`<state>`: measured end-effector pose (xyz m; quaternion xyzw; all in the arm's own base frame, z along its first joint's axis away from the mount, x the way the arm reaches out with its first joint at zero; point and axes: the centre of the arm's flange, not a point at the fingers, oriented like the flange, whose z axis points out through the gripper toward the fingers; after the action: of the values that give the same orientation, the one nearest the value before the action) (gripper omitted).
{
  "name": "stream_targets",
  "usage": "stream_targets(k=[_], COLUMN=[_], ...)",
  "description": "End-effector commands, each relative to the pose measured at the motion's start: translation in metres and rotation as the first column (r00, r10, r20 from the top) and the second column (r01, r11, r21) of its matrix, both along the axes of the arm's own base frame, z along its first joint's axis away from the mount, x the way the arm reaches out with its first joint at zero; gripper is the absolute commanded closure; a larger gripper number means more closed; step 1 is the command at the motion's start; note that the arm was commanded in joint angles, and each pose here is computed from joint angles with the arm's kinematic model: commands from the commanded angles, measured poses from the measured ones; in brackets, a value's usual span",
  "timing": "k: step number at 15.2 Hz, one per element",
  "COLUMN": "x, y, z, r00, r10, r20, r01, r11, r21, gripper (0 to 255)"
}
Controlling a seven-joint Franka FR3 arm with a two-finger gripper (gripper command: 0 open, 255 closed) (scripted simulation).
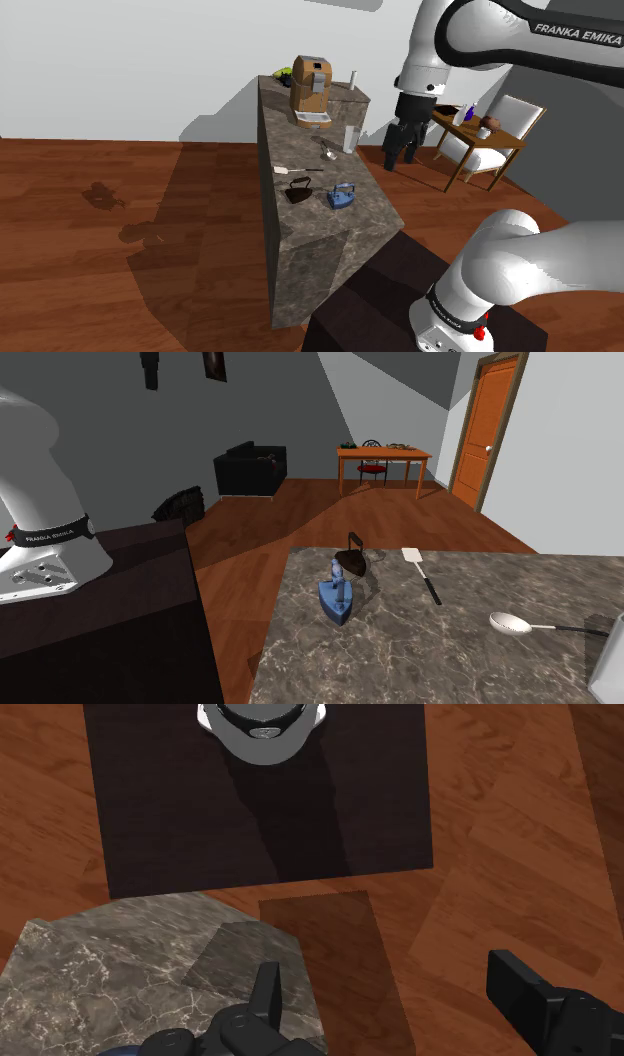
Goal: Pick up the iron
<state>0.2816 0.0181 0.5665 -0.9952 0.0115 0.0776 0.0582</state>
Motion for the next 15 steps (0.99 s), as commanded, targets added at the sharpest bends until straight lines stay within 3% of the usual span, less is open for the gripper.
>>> stream_targets(k=[1, 8, 15], x=[0.0, 0.036, 0.077], y=[0.0, -0.05, -0.097], z=[0.0, -0.064, -0.127], r00=[1.0, 0.993, 0.97], r10=[0.0, 0.122, 0.241], r20=[0.0, 0.003, 0.004], r01=[0.0, -0.121, -0.241], r11=[1.0, 0.992, 0.97], r21=[0.0, -0.022, -0.045], gripper=[0, 0, 0])
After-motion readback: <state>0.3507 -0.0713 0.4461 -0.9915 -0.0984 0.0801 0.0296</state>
